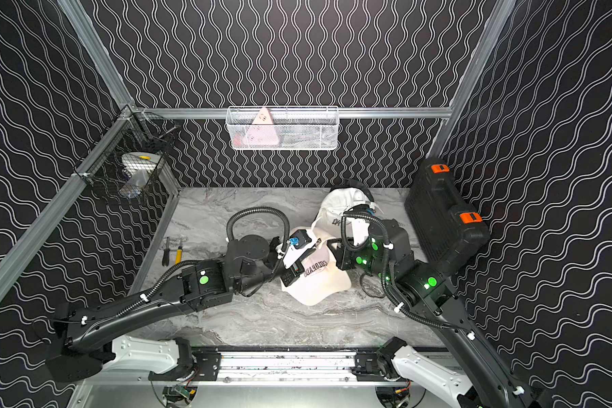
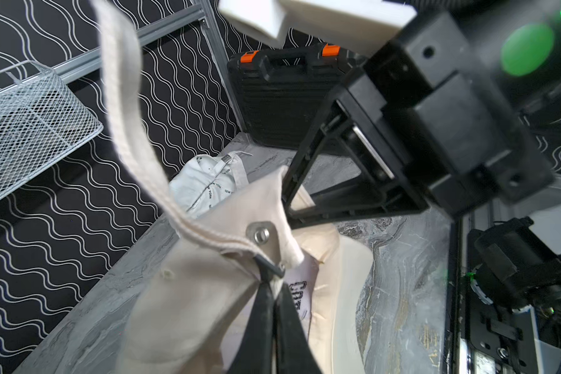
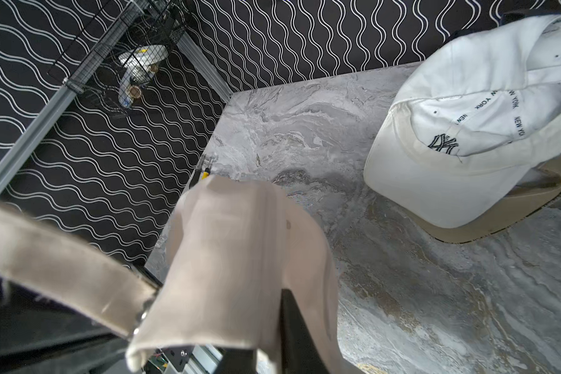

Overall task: Open the adjustable buckle of the baseball cap
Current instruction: Pull the adjustable strap on the baseball cap.

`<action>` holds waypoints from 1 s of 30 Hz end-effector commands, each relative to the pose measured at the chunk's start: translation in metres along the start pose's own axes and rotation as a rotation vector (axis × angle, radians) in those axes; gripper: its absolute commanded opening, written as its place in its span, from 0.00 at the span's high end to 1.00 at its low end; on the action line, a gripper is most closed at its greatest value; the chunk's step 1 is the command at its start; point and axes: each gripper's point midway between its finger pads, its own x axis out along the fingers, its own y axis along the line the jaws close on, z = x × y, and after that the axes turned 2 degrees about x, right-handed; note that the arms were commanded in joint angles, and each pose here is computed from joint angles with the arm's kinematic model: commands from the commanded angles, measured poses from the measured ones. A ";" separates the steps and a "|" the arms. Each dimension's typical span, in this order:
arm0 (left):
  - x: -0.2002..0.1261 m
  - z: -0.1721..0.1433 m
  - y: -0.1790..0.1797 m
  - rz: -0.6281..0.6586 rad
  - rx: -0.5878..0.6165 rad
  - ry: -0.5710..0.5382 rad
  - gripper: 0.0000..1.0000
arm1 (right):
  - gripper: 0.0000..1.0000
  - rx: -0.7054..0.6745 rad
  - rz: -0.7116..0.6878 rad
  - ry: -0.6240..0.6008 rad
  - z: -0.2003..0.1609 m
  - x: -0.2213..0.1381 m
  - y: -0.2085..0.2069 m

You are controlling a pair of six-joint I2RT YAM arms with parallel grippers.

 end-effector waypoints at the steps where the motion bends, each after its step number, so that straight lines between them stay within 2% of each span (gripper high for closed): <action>1: 0.000 -0.005 -0.004 -0.029 -0.012 0.051 0.98 | 0.73 -0.067 0.039 0.008 -0.004 -0.005 0.006; 6: -0.001 -0.002 -0.002 -0.026 -0.017 0.071 0.99 | 0.62 -0.121 0.028 0.009 -0.006 -0.011 0.004; 11: -0.004 0.002 -0.003 -0.040 -0.019 0.090 0.99 | 0.55 -0.171 0.029 0.009 -0.010 -0.015 0.003; 30: 0.005 0.006 -0.019 -0.132 -0.037 0.155 1.00 | 0.52 -0.264 0.109 0.006 -0.011 -0.014 0.018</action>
